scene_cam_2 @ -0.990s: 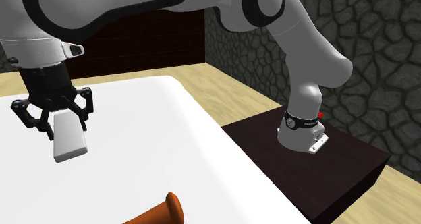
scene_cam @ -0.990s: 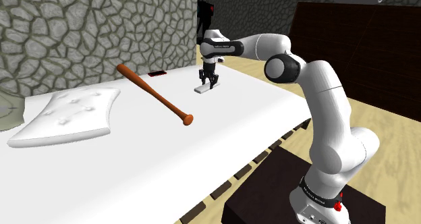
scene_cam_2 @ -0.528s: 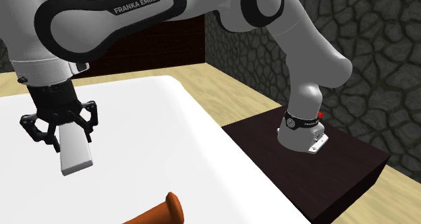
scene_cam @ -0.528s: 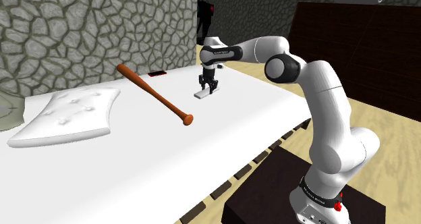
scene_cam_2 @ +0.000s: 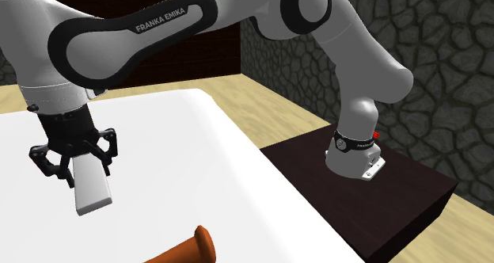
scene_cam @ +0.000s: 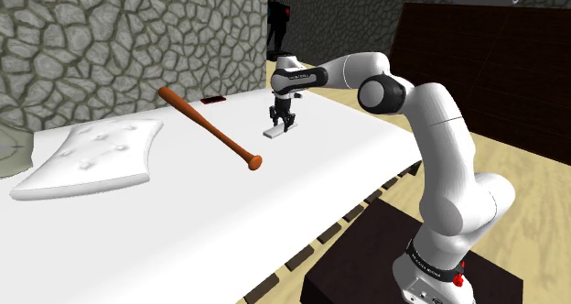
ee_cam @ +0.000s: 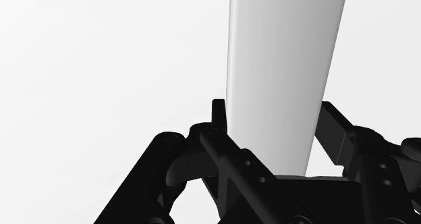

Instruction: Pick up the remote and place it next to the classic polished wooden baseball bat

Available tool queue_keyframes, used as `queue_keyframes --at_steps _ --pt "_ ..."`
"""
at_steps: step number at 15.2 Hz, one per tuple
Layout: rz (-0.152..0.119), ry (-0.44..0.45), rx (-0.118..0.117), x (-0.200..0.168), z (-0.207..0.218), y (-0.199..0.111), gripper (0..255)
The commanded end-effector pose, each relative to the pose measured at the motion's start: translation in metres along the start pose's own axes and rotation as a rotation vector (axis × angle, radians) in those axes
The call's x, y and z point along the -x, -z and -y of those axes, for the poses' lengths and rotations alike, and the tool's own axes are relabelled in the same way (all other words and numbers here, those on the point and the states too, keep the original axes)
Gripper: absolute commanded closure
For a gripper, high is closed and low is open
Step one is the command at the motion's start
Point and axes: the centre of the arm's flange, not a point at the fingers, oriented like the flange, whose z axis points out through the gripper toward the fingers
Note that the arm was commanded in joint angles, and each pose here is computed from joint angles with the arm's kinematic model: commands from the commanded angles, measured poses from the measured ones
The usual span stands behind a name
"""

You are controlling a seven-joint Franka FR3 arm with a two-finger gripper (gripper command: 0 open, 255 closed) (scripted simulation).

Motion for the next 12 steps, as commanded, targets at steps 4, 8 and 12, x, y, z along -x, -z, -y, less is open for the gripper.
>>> queue_keyframes --at_steps 4,8,12 --pt "0.000 0.000 -0.001 0.000 0.000 0.000 0" --pt "0.000 0.000 -0.001 0.000 0.000 0.000 0" --pt "0.000 0.000 -0.001 0.000 0.000 0.040 0"
